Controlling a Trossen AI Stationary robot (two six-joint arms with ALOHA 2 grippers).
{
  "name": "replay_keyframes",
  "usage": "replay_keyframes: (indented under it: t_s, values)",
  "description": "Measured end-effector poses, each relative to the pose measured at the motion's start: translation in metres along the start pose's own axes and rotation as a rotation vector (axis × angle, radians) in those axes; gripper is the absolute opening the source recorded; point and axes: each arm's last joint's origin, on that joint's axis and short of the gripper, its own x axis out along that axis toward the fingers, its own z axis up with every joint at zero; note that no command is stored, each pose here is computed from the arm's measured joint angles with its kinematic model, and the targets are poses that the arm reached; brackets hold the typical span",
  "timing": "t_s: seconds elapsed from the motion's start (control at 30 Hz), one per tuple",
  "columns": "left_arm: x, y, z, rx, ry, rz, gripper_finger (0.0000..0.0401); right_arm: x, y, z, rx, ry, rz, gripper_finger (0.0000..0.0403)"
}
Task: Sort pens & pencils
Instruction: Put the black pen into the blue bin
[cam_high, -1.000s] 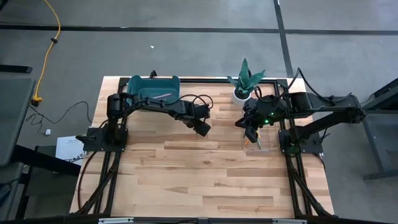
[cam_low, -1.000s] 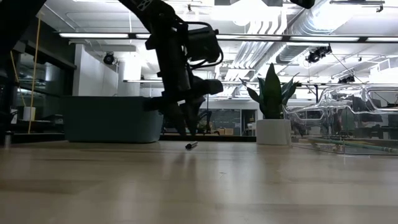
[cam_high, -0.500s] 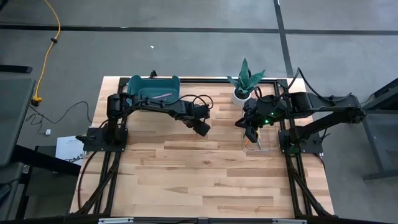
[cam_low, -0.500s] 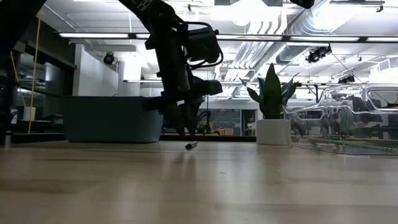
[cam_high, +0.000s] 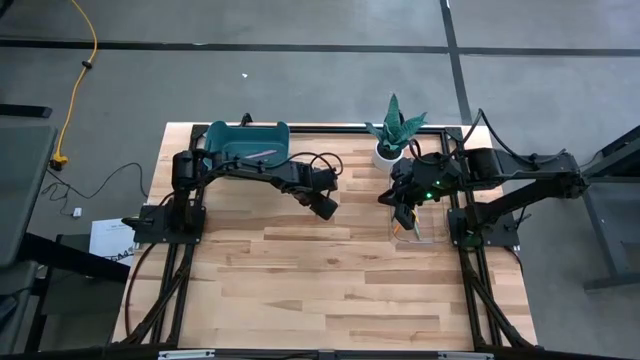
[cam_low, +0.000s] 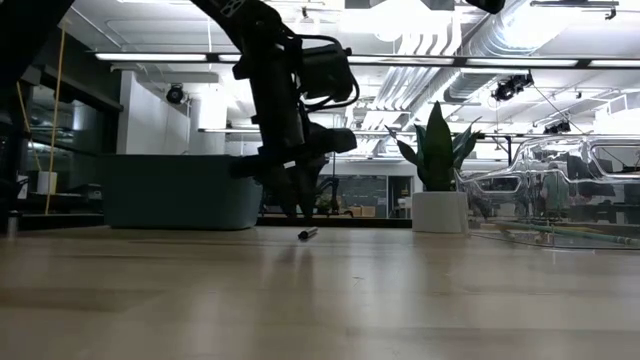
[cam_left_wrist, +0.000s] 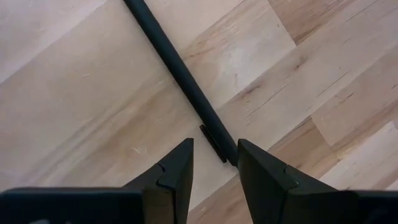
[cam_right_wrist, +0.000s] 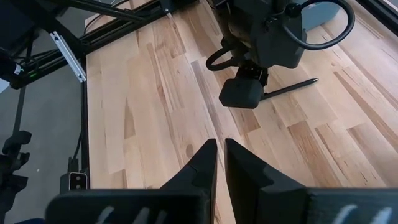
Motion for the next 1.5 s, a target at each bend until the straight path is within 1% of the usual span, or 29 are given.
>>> replay_keyframes:
  t_s: [0.17, 0.23, 0.3, 0.37, 0.47, 0.57, 0.77, 1.23, 1.5]
  values:
    - [0.005, 0.0, 0.0, 0.001, 0.007, 0.004, 0.011, 0.0, 0.0, 0.0, 0.0, 0.0, 0.0, 0.0022]
    - [0.006, 0.0, -0.001, 0.008, 0.028, -0.009, 0.011, 0.0, 0.0, 0.0, 0.0, 0.0, 0.001, 0.0022]
    - [0.01, -0.006, -0.002, 0.018, 0.014, -0.023, 0.011, 0.0, 0.0, 0.0, 0.0, 0.0, 0.001, 0.0022]
    - [0.014, -0.005, -0.005, 0.022, 0.034, -0.012, 0.011, 0.0, 0.0, 0.0, 0.0, 0.0, 0.001, 0.0022]
    - [0.016, -0.009, -0.004, 0.019, 0.014, -0.032, 0.011, 0.0, 0.0, 0.0, 0.0, 0.0, 0.001, 0.0022]
    - [0.02, -0.006, -0.006, 0.014, 0.045, -0.02, 0.011, 0.0, 0.0, 0.0, -0.004, -0.002, 0.002, 0.0022]
    - [0.021, -0.006, -0.006, 0.015, 0.047, -0.01, 0.011, 0.0, 0.0, 0.0, -0.006, -0.002, 0.002, 0.0022]
    - [0.02, -0.001, -0.01, 0.074, 0.094, 0.046, 0.011, 0.0, 0.0, 0.0, -0.006, -0.002, 0.002, 0.0022]
    - [0.02, 0.0, -0.011, 0.097, 0.098, 0.049, 0.011, 0.0, 0.0, 0.0, -0.006, -0.002, 0.002, 0.0022]
